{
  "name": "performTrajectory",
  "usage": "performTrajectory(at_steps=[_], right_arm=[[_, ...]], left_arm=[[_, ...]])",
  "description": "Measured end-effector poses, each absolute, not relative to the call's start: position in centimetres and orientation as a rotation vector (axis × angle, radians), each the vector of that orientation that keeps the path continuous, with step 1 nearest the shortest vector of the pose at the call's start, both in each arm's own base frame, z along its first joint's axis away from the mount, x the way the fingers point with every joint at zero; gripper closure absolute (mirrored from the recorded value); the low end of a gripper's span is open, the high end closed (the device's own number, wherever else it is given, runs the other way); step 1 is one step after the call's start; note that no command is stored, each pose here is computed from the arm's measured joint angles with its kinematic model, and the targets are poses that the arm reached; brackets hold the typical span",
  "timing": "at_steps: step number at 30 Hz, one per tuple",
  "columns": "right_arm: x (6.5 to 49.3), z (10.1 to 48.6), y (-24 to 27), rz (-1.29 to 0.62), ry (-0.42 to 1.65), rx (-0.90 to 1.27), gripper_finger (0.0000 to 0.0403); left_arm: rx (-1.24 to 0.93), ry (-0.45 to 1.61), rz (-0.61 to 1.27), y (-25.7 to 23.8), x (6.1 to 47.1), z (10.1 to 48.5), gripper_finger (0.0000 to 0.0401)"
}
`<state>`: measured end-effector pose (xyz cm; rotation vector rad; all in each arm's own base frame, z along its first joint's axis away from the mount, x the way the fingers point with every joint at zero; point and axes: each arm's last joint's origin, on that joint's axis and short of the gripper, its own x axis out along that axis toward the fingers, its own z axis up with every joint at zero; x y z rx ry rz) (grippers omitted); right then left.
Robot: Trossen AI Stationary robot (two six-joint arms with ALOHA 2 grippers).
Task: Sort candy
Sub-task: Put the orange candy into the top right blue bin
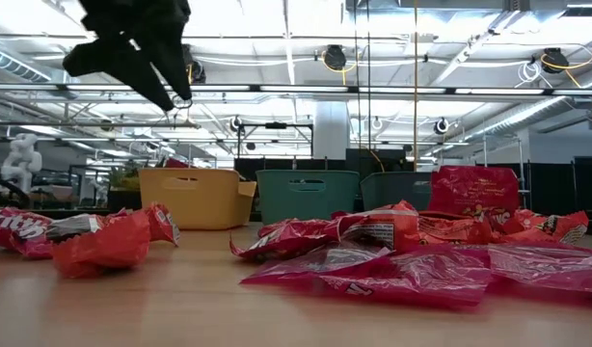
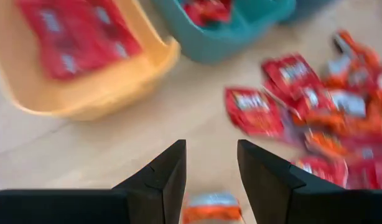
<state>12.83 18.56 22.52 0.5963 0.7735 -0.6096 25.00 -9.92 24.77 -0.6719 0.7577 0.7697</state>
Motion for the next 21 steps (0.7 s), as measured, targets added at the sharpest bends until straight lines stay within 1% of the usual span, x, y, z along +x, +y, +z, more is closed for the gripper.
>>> performTrajectory(at_steps=[4,9,15,17,21], right_arm=[[12.9,22.5,18.6,-0.588,0.782,0.572,0.0186],[12.9,22.5,18.7,-0.579,0.784,0.568,0.0186],[13.0,22.5,18.9,-0.567,0.781,0.584,0.0186],[13.0,22.5,18.9,-0.563,0.78,0.589,0.0186],[13.1,22.6,19.0,-0.563,0.777,0.601,0.0186]], left_arm=[[-0.505,0.816,0.636,-12.0,25.4,23.7,0.0248],[-0.256,0.899,0.477,-13.0,26.0,22.7,0.0248],[-0.038,1.071,0.254,-13.8,26.7,20.9,0.0248],[0.032,1.11,0.207,-13.8,26.9,20.2,0.0248],[0.105,1.156,0.187,-13.6,27.6,18.9,0.0248]])
